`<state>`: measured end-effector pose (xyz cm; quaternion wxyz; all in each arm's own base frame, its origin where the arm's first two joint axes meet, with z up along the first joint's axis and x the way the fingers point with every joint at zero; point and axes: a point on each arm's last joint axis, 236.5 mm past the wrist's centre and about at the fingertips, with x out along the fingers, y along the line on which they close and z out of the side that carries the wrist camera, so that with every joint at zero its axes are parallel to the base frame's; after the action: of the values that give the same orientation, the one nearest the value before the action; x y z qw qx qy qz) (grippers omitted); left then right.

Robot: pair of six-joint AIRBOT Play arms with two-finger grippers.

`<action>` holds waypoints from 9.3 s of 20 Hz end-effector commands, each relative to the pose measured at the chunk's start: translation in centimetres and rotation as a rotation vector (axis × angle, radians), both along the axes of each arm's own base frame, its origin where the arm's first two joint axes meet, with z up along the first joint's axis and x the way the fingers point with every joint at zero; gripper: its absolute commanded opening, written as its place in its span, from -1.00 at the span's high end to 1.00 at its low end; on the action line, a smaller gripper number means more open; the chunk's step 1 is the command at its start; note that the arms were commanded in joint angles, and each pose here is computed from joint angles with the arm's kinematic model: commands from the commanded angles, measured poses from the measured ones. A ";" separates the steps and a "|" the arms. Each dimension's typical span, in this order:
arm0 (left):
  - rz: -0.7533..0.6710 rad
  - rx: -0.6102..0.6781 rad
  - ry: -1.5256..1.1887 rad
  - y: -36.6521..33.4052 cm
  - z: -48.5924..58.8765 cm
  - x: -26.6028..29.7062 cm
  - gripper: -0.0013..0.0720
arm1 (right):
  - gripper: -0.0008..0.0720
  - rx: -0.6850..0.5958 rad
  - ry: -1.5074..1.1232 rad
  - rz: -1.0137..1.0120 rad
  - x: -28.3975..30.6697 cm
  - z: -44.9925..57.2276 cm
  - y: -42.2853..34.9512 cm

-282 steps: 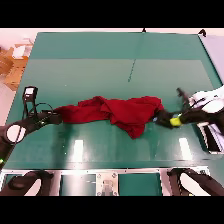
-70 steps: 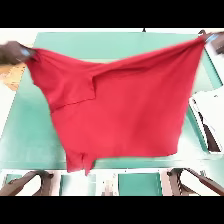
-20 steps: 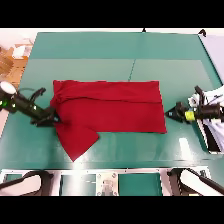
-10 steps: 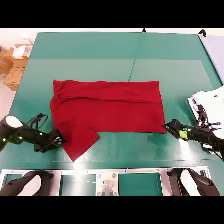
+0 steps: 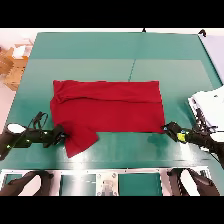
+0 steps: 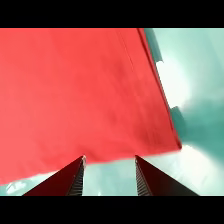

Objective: Fold the shirts.

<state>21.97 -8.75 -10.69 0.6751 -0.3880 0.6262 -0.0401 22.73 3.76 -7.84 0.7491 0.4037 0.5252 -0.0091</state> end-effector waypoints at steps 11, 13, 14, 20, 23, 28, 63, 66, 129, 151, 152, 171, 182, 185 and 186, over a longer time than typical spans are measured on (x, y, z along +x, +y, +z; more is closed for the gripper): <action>-0.100 -0.054 -0.127 -1.2 3.8 2.4 0.91 | 0.91 0.159 0.007 -0.239 2.2 -3.8 1.5; -0.151 -0.054 -0.146 -1.3 5.4 2.9 0.91 | 0.95 0.170 -0.006 -0.164 2.1 -3.0 2.5; -0.192 -0.048 -0.143 -1.2 6.1 2.7 0.91 | 0.95 0.164 -0.009 -0.127 2.1 -2.6 2.7; -0.322 0.068 -0.123 0.7 9.8 1.1 0.91 | 0.95 -0.045 -0.047 -0.033 2.6 3.3 -1.5; -0.279 0.131 -0.208 1.3 12.8 1.4 0.91 | 0.95 -0.121 -0.040 -0.025 2.2 5.2 -2.8; -0.286 0.156 -0.293 1.4 17.2 2.5 0.91 | 0.95 -0.138 -0.107 -0.018 3.9 8.3 -3.2; -0.178 -0.064 -0.526 2.1 16.0 26.8 0.90 | -0.52 0.104 0.087 0.485 22.0 -3.5 -4.3; -0.244 -0.078 -0.528 -1.3 15.9 26.3 0.90 | 0.17 0.081 0.072 0.495 22.8 -4.0 -3.4; -0.646 0.303 -0.197 1.1 16.3 24.6 0.90 | -0.55 0.041 0.074 0.594 20.9 1.2 11.1; -0.631 0.294 -0.184 1.0 16.3 24.5 0.90 | 0.95 0.132 -0.559 0.365 29.9 32.6 2.8; -0.629 0.294 -0.184 1.0 16.3 24.5 0.90 | 0.95 0.116 -0.556 0.288 30.2 32.7 -0.8; -0.602 0.243 -0.165 0.0 16.7 24.1 0.90 | 0.95 -0.103 0.065 -0.600 7.2 26.0 -34.0; -0.628 0.243 -0.168 0.0 16.7 23.9 0.90 | 0.94 -0.209 0.786 -0.706 -9.4 14.2 -32.9; -0.627 0.243 -0.168 0.0 16.7 23.9 0.90 | -0.47 -0.203 0.858 -0.677 -10.9 9.2 -32.2; -0.626 0.243 -0.170 0.0 16.7 23.9 0.90 | -0.67 -0.194 0.865 -0.668 -11.0 8.1 -31.9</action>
<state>45.83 -8.67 5.91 0.7195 -0.0898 0.6584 -0.2019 14.25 -28.66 3.94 0.4872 0.4592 0.5958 -0.4437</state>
